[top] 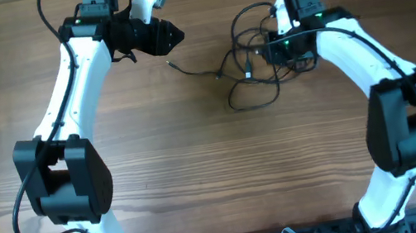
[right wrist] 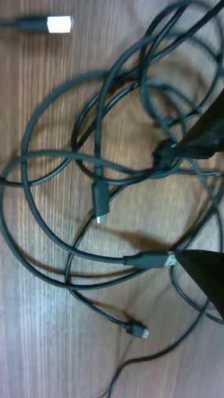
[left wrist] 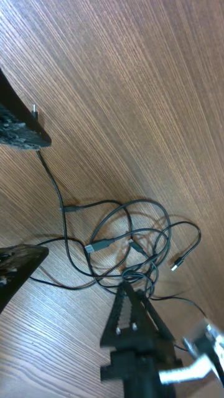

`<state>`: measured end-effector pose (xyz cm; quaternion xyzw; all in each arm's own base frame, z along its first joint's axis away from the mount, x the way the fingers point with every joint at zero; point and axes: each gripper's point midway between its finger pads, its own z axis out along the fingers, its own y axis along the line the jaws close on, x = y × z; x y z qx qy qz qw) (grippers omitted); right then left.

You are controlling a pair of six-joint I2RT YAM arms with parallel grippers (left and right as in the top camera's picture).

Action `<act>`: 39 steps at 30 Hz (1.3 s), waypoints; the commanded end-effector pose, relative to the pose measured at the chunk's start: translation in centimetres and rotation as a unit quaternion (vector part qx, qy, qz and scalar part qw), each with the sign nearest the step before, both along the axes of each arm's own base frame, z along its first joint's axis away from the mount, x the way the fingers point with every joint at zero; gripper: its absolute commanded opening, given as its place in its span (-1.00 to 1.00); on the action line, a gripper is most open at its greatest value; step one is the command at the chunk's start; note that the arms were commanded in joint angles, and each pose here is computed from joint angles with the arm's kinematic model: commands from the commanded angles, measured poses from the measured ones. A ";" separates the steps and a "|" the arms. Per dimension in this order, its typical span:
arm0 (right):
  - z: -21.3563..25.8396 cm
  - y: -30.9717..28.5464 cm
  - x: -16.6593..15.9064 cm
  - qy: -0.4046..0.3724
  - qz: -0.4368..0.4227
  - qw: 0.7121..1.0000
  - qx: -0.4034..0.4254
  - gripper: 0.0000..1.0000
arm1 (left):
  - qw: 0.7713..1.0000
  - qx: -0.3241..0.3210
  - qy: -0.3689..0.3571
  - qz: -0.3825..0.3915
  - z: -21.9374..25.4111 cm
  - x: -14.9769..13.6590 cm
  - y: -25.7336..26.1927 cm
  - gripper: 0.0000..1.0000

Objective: Untangle cables

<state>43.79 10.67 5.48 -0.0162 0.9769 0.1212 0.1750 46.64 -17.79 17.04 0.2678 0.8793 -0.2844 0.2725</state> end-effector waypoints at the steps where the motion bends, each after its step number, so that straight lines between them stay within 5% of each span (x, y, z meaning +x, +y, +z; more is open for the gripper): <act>1: -2.2 0.7 0.2 0.014 0.014 1.000 0.005 -0.08 | 1.000 -0.003 -0.013 0.005 1.9 -0.2 0.2 0.03; 21: -4.7 0.0 1.6 -0.004 0.035 0.999 -0.031 -0.14 | 1.000 -0.002 -0.010 0.003 3.6 -1.8 0.4 0.01; 25: -5.3 -0.4 1.6 0.000 0.022 0.999 -0.038 -0.46 | 1.000 -0.004 -0.026 0.003 5.2 -2.3 0.5 0.01; 28: -5.3 -0.8 1.7 0.001 0.006 0.999 -0.046 -0.91 | 0.999 -0.006 -0.035 0.003 6.1 -2.5 0.6 0.01; 34: -5.2 -1.9 1.3 0.013 -0.025 0.997 -0.068 -0.91 | 1.000 -0.005 -0.028 0.003 5.9 -2.7 0.6 0.01; 39: -2.0 -6.9 0.9 -0.008 -0.145 0.975 -0.171 -0.91 | 1.000 -0.004 -0.019 0.003 5.7 -3.1 0.6 0.01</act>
